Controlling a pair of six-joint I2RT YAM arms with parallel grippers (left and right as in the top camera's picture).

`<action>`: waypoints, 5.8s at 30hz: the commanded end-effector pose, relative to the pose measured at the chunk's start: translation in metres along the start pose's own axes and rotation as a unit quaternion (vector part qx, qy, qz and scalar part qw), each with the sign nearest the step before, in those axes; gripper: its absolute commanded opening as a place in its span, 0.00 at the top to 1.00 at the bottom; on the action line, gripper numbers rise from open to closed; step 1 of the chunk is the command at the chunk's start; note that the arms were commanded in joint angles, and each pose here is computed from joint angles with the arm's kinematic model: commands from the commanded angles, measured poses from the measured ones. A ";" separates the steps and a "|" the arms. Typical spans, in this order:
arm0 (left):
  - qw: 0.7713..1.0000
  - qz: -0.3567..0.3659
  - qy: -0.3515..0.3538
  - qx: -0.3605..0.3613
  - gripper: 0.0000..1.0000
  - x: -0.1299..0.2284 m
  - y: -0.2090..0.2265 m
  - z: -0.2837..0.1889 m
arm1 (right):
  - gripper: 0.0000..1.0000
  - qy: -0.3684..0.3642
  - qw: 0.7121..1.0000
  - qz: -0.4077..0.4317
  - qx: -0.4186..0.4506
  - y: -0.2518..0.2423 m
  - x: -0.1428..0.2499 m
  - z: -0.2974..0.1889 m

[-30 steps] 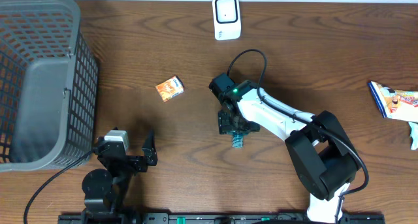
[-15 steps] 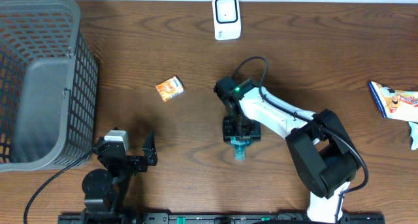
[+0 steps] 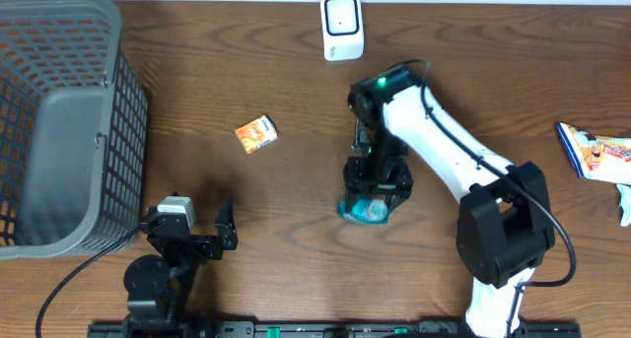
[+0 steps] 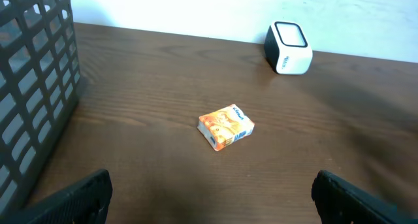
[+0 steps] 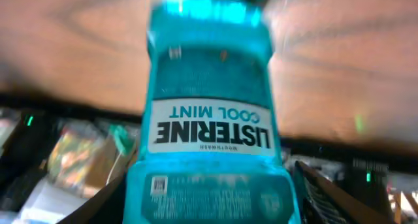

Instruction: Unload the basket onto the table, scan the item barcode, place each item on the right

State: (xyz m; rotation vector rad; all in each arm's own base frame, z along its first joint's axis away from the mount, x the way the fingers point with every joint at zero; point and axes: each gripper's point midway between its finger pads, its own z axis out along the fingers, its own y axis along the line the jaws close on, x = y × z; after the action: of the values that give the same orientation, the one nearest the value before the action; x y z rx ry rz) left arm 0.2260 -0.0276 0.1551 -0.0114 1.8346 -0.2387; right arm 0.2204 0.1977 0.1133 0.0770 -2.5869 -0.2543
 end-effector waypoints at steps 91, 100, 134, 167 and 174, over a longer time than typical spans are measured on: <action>1.000 0.012 -0.007 0.005 0.02 -0.006 -0.003 -0.002 | 0.01 -0.157 0.972 -0.114 0.133 -0.049 -0.023 0.108; 1.000 0.012 -0.007 0.005 0.02 -0.006 -0.003 -0.002 | 0.42 -0.128 0.978 -0.108 0.125 -0.049 -0.020 0.120; 1.000 0.012 -0.007 0.005 0.02 -0.006 -0.003 -0.002 | 0.01 -0.386 0.912 -0.104 0.088 0.019 -0.112 -0.039; 1.000 0.012 -0.007 0.005 0.02 -0.006 -0.003 -0.002 | 0.01 -0.472 0.816 0.268 0.198 -0.039 0.061 -0.082; 1.000 0.012 -0.008 0.005 0.02 -0.006 -0.003 -0.002 | 0.01 -0.455 0.801 0.341 0.187 -0.053 0.053 -0.040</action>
State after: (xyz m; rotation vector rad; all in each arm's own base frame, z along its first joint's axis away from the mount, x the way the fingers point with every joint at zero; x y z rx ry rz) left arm 0.2260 -0.0277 0.1550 -0.0109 1.8350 -0.2388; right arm 0.1980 0.1351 0.1744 -0.8364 -3.3324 0.6697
